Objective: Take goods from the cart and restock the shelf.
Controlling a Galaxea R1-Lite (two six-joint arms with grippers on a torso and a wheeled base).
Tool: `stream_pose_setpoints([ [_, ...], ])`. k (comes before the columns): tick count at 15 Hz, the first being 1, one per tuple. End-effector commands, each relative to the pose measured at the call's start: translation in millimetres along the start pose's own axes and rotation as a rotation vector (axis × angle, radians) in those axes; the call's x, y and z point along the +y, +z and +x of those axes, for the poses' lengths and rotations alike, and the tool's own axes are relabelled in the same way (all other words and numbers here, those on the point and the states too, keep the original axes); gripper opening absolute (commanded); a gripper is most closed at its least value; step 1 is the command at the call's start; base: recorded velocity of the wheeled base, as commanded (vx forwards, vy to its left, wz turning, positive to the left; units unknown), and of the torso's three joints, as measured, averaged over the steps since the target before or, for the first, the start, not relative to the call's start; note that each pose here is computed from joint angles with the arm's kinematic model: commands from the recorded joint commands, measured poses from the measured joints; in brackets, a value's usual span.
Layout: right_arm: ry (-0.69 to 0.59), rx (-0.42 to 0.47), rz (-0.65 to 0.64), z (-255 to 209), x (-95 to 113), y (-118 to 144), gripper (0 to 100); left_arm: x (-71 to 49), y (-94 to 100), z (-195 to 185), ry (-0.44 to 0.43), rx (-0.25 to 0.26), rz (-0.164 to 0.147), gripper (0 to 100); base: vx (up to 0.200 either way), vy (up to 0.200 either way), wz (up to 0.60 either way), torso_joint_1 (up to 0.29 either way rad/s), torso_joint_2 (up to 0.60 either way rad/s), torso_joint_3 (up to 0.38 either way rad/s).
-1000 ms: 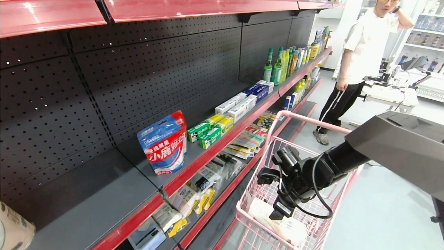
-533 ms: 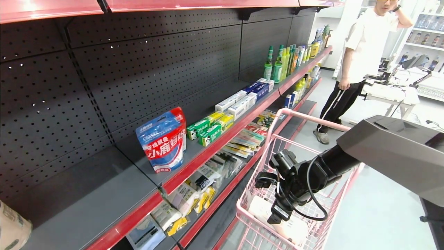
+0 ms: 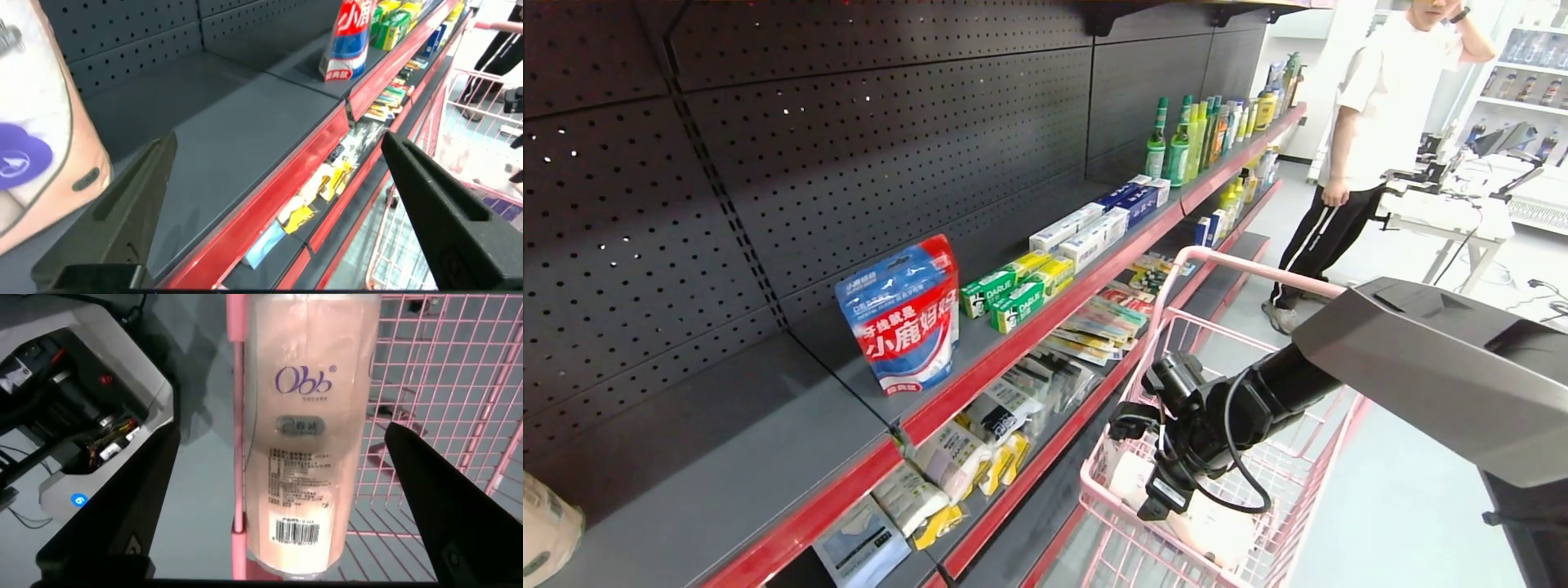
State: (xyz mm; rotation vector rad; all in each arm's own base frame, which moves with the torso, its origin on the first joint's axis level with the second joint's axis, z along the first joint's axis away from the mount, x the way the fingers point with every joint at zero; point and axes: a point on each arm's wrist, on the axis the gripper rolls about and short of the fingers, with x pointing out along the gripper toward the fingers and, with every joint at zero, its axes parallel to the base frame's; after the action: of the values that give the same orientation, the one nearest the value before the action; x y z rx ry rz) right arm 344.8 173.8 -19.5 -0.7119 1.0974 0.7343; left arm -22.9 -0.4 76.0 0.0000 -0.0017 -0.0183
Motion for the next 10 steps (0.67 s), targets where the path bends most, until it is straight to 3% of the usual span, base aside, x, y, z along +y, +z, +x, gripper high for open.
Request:
stream_pose_setpoints([
  [1, -0.003, -0.008, -0.003, 4, -1, 4, 100, 0.0, 0.0, 0, 0.0, 0.0, 0.0, 100, 0.0, 0.0, 0.0, -0.154, 0.34, 0.188],
  [4, -0.019, -0.024, -0.03, 5, -8, 9, 100, 0.0, 0.0, 0, 0.0, 0.0, 0.0, 100, 0.0, 0.0, 0.0, -0.118, 0.29, 0.152],
  [10, -0.02, -0.022, -0.026, 13, -13, 9, 100, 0.0, 0.0, 0, 0.0, 0.0, 0.0, 100, 0.0, 0.0, 0.0, -0.015, 0.03, 0.021],
])
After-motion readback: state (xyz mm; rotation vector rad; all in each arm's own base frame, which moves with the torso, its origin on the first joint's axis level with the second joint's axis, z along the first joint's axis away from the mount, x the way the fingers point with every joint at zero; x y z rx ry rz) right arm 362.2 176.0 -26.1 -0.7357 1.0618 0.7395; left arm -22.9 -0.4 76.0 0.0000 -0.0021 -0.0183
